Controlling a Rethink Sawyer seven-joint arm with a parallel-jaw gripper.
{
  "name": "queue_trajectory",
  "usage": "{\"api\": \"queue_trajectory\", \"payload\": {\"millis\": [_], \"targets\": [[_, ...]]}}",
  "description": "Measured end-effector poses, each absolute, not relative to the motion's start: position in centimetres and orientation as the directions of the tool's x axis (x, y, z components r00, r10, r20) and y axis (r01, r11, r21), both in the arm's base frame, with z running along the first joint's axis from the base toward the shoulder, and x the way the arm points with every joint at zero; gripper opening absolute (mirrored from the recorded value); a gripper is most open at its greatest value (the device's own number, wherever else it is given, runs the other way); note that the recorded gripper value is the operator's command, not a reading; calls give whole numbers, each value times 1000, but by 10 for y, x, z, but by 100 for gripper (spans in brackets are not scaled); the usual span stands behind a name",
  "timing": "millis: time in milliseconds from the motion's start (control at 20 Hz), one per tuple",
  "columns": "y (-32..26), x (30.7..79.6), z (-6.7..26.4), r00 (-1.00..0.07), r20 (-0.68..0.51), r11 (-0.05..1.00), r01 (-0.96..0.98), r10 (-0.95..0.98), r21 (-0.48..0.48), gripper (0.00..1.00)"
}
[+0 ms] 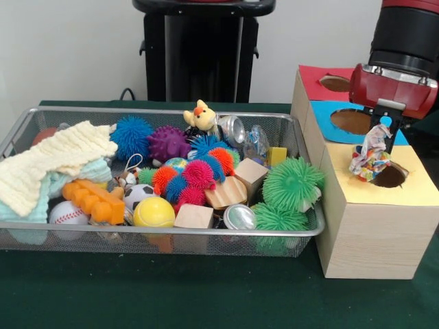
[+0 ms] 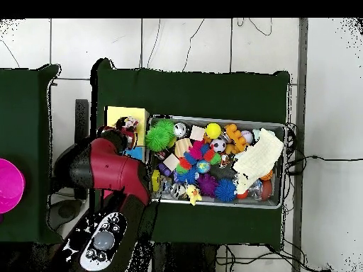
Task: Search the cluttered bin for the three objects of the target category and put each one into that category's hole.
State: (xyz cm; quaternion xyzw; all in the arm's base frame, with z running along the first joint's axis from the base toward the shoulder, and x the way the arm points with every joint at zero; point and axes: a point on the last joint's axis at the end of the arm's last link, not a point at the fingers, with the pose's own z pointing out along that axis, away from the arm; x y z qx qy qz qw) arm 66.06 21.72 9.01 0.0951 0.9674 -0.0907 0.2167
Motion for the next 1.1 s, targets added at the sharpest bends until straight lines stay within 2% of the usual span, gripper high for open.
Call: {"api": "queue_trajectory", "payload": {"millis": [1100], "targets": [[229,658,92,-888,-438,968,218,143,-126,0]]}}
